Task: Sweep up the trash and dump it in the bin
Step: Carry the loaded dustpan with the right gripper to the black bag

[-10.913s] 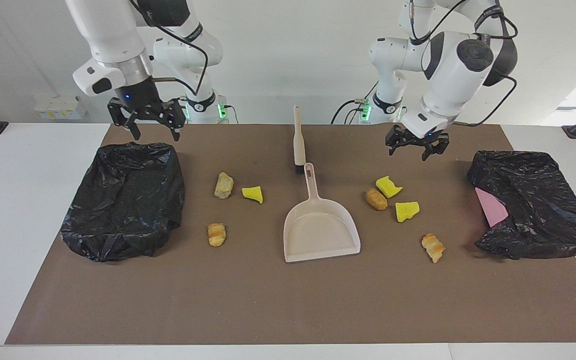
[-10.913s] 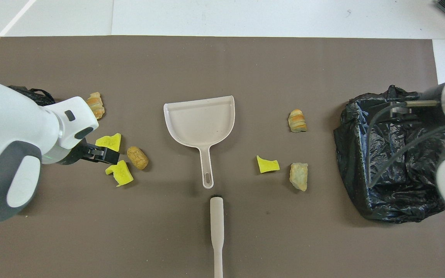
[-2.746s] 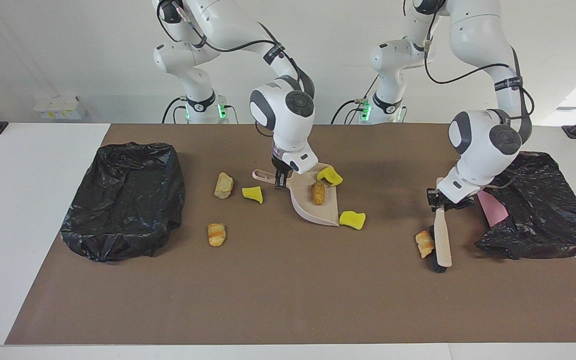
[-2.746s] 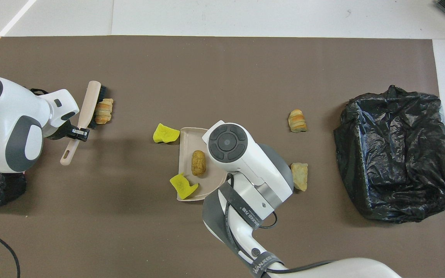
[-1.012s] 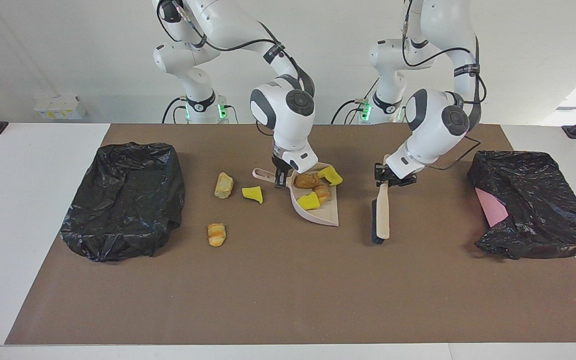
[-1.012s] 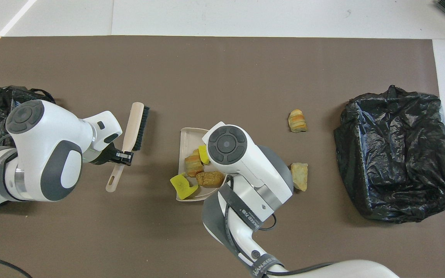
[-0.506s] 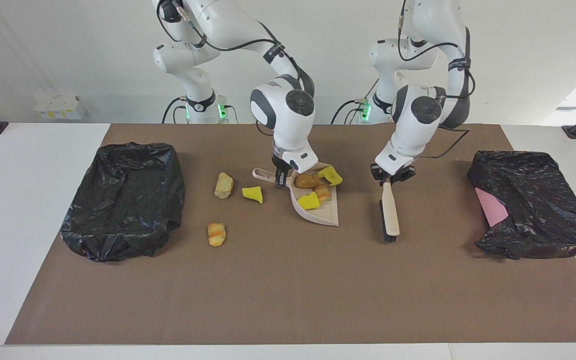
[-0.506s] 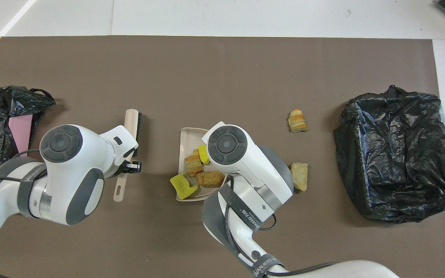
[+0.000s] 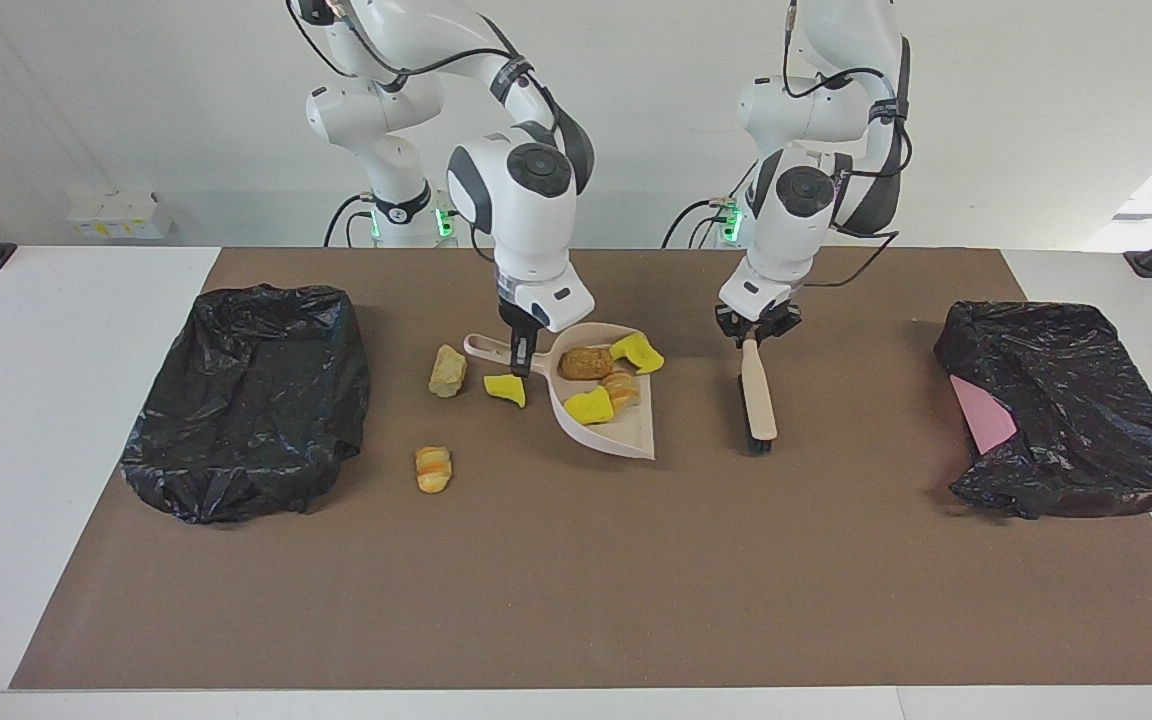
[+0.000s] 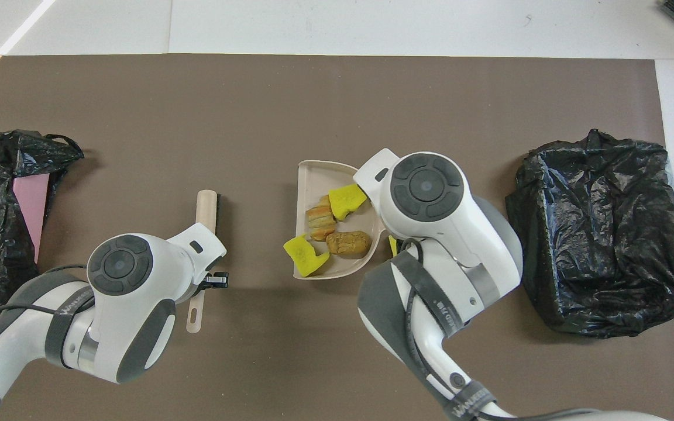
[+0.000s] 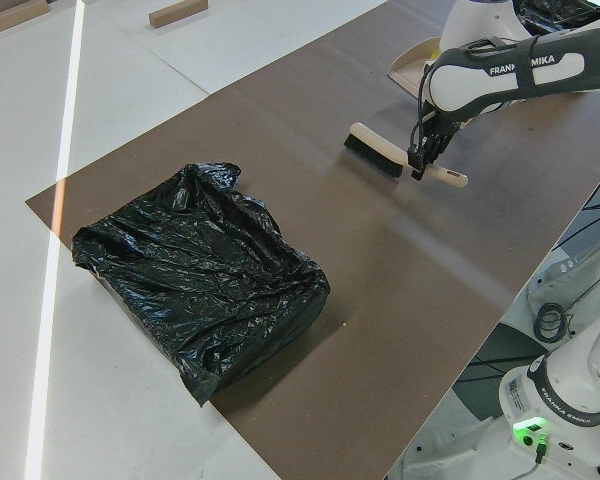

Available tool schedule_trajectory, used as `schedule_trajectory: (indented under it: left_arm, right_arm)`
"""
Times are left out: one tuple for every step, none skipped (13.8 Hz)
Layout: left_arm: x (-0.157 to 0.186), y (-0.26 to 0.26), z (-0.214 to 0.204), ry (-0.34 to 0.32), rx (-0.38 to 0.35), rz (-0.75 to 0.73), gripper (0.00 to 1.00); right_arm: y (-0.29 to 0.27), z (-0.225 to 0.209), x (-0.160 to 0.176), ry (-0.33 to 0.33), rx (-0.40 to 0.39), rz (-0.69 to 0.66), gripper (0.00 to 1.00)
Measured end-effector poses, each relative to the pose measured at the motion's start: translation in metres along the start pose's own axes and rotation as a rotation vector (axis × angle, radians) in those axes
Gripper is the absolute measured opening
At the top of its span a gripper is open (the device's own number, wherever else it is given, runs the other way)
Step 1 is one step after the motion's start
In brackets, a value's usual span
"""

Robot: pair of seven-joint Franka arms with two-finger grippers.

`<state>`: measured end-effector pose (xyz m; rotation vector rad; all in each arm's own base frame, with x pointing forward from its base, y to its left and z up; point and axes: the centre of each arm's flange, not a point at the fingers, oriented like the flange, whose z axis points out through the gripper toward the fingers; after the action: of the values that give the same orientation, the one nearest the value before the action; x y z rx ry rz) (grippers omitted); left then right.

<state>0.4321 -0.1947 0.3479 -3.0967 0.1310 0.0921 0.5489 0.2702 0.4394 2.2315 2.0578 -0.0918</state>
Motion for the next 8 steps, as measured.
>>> schedule_trajectory:
  left_arm:
    - [-0.006, 0.01, 0.0, 0.0, 0.003, -0.009, 0.26]
    - [-0.014, 0.023, 0.0, 0.002, 0.007, -0.013, 0.26]
    - [-0.024, 0.038, 0.0, 0.005, 0.011, -0.015, 0.26]
    - [-0.037, 0.055, -0.001, 0.009, 0.015, -0.023, 0.26]
    - [-0.05, 0.07, -0.002, 0.014, 0.02, -0.031, 0.26]
    - [-0.064, 0.084, -0.002, 0.02, 0.023, -0.045, 0.26]
    - [-0.076, 0.096, -0.003, 0.026, 0.026, -0.059, 0.26]
    - [-0.09, 0.109, -0.003, 0.031, 0.028, -0.077, 0.26]
  right_arm:
    - [0.005, -0.007, -0.017, -0.003, 0.003, -0.003, 0.31]
    - [0.01, -0.013, -0.035, -0.007, 0.007, -0.003, 0.31]
    - [0.015, -0.019, -0.054, -0.011, 0.013, -0.006, 0.31]
    - [0.021, -0.026, -0.078, -0.012, 0.013, -0.014, 0.31]
    - [0.028, -0.032, -0.102, -0.008, 0.009, -0.028, 0.31]
    - [0.034, -0.037, -0.131, -0.001, 0.013, -0.048, 0.31]
    - [0.039, -0.039, -0.159, 0.009, 0.024, -0.062, 0.31]
    - [0.044, -0.038, -0.191, 0.02, 0.035, -0.075, 0.31]
